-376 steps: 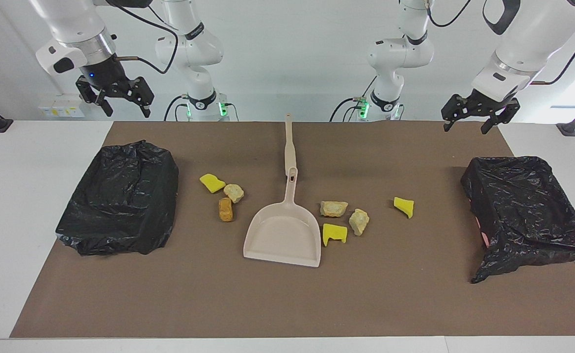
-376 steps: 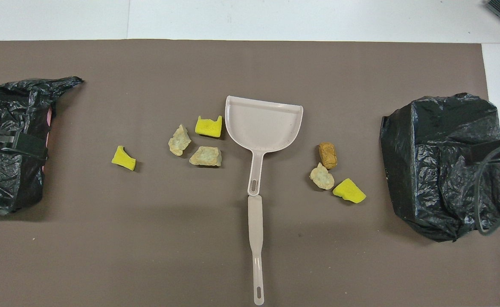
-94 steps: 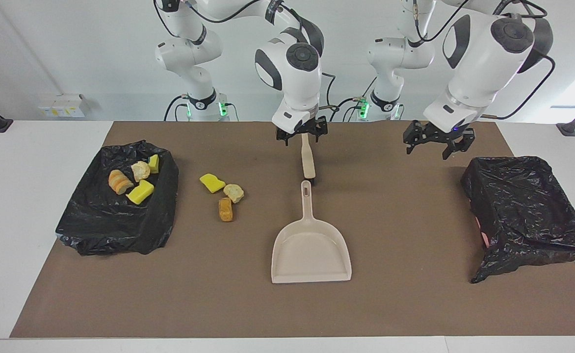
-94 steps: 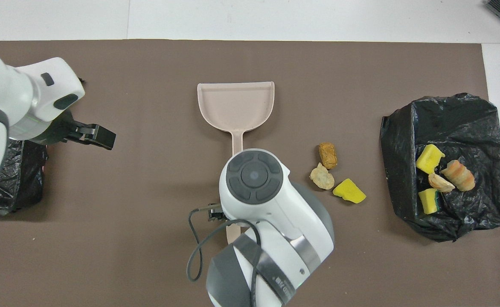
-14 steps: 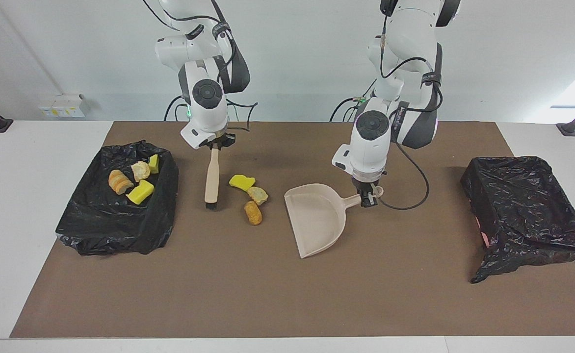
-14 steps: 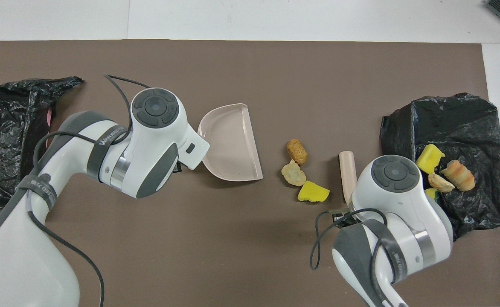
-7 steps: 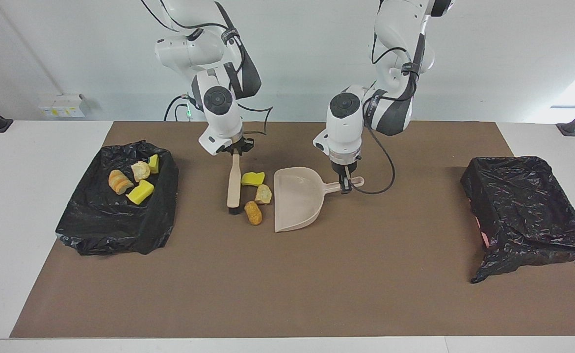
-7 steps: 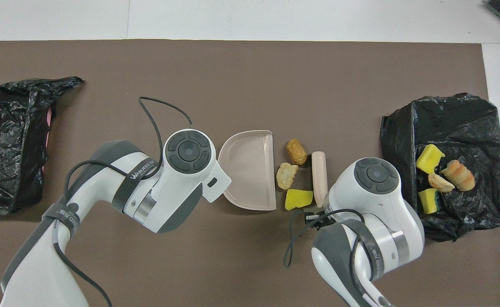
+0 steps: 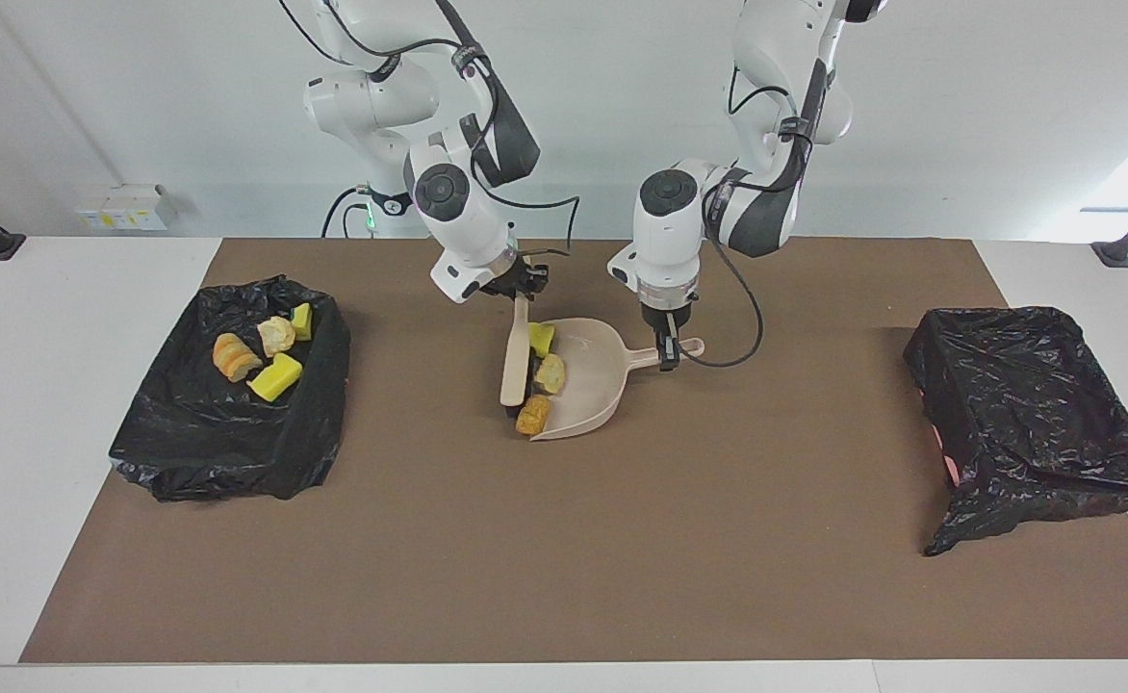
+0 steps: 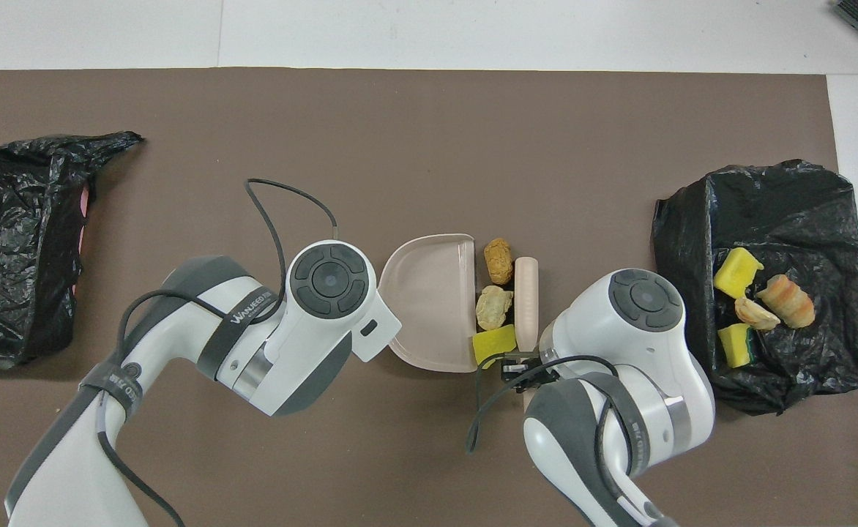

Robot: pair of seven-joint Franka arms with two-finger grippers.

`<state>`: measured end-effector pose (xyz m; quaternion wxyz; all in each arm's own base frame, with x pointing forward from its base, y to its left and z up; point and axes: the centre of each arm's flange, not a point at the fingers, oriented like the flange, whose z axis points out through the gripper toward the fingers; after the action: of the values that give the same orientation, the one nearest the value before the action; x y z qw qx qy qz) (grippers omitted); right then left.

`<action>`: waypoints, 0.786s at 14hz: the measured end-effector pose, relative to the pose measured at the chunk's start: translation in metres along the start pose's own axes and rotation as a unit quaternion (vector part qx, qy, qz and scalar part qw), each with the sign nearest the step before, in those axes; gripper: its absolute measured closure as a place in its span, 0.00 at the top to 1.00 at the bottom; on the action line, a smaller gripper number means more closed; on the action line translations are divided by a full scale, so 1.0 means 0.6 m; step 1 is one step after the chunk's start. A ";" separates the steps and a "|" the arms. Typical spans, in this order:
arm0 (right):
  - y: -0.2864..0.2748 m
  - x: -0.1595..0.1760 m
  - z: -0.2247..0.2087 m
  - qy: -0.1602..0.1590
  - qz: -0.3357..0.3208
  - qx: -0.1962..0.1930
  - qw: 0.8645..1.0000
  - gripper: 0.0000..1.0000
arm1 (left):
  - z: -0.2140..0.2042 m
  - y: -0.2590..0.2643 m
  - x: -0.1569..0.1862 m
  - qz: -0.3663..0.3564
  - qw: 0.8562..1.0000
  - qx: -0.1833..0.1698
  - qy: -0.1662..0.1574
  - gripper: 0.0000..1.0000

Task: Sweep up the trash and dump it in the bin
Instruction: 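Sweep the remaining pieces into the dustpan with the right gripper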

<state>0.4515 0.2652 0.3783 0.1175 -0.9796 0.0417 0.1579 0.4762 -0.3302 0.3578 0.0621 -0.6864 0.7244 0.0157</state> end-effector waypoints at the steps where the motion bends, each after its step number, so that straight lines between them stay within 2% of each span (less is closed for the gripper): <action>1: -0.013 -0.003 -0.023 -0.007 -0.004 0.001 1.000 0.26 | 0.004 0.003 0.000 -0.003 1.000 0.002 0.002 0.31; 4: -0.022 -0.012 -0.106 -0.023 -0.012 0.001 1.000 0.26 | 0.007 0.004 0.001 -0.014 1.000 0.003 0.016 0.31; 6: 0.000 -0.021 -0.157 -0.015 -0.009 -0.014 1.000 0.26 | 0.009 0.003 0.000 -0.026 0.999 -0.001 0.028 0.31; 9: 0.042 -0.036 -0.189 0.008 -0.033 -0.090 0.995 0.26 | 0.014 -0.007 -0.017 -0.055 0.998 -0.011 0.042 0.31; 11: 0.074 -0.026 -0.157 0.009 -0.061 -0.156 0.986 0.26 | 0.016 -0.016 -0.030 -0.071 0.996 -0.015 0.051 0.31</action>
<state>0.4595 0.2000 0.4606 -0.0279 -0.9880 -0.0425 0.1459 0.4875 -0.3116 0.3507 0.0160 -0.7370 0.6755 -0.0128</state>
